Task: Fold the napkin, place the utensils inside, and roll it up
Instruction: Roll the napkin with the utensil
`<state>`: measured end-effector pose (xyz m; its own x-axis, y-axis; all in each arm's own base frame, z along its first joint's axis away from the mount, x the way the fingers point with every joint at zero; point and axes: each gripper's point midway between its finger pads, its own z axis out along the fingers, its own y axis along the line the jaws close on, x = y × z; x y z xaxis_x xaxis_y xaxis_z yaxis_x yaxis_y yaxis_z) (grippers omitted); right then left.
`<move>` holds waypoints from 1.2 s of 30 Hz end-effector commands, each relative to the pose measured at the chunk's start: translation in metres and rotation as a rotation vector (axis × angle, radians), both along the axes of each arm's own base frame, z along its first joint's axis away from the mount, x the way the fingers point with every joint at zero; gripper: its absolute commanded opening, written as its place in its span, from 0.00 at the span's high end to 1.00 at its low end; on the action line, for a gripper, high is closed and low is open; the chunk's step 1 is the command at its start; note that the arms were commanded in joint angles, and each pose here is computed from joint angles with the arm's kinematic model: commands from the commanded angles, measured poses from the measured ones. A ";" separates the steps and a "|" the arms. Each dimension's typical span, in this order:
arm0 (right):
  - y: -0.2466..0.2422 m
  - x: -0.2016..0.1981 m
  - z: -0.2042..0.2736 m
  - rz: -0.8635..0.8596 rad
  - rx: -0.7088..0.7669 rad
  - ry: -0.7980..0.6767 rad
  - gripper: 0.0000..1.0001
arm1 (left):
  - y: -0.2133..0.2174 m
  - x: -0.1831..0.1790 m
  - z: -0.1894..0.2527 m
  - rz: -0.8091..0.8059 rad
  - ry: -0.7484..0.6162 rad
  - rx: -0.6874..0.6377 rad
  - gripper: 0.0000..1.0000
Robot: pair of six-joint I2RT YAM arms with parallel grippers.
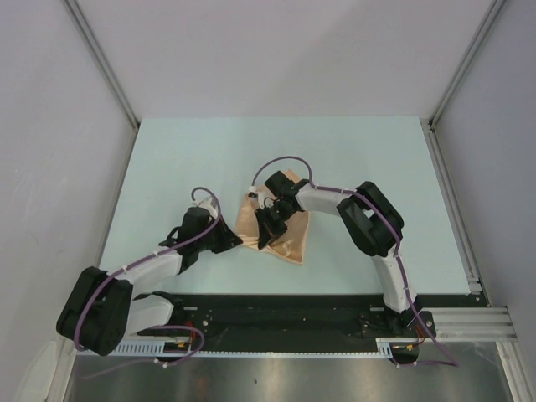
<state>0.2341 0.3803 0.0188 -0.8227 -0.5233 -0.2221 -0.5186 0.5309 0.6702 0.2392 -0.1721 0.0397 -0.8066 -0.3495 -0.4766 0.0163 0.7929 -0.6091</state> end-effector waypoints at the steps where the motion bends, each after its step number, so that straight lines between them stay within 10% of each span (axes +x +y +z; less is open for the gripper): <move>1: -0.025 -0.010 -0.022 -0.014 -0.118 0.018 0.94 | 0.007 0.021 0.007 0.019 -0.029 0.021 1.00; 15: -0.028 -0.010 0.019 -0.018 -0.072 -0.090 0.53 | 0.003 0.022 0.002 -0.020 0.008 0.021 1.00; 36: -0.053 -0.027 0.040 -0.024 -0.179 -0.276 0.43 | 0.004 0.024 0.003 -0.019 0.019 0.017 1.00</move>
<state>0.2023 0.3298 0.0345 -0.7929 -0.5445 -0.2734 -0.6033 0.6391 0.4770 0.2464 -0.1695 0.0301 -0.8469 -0.3278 -0.4187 -0.0127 0.7997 -0.6003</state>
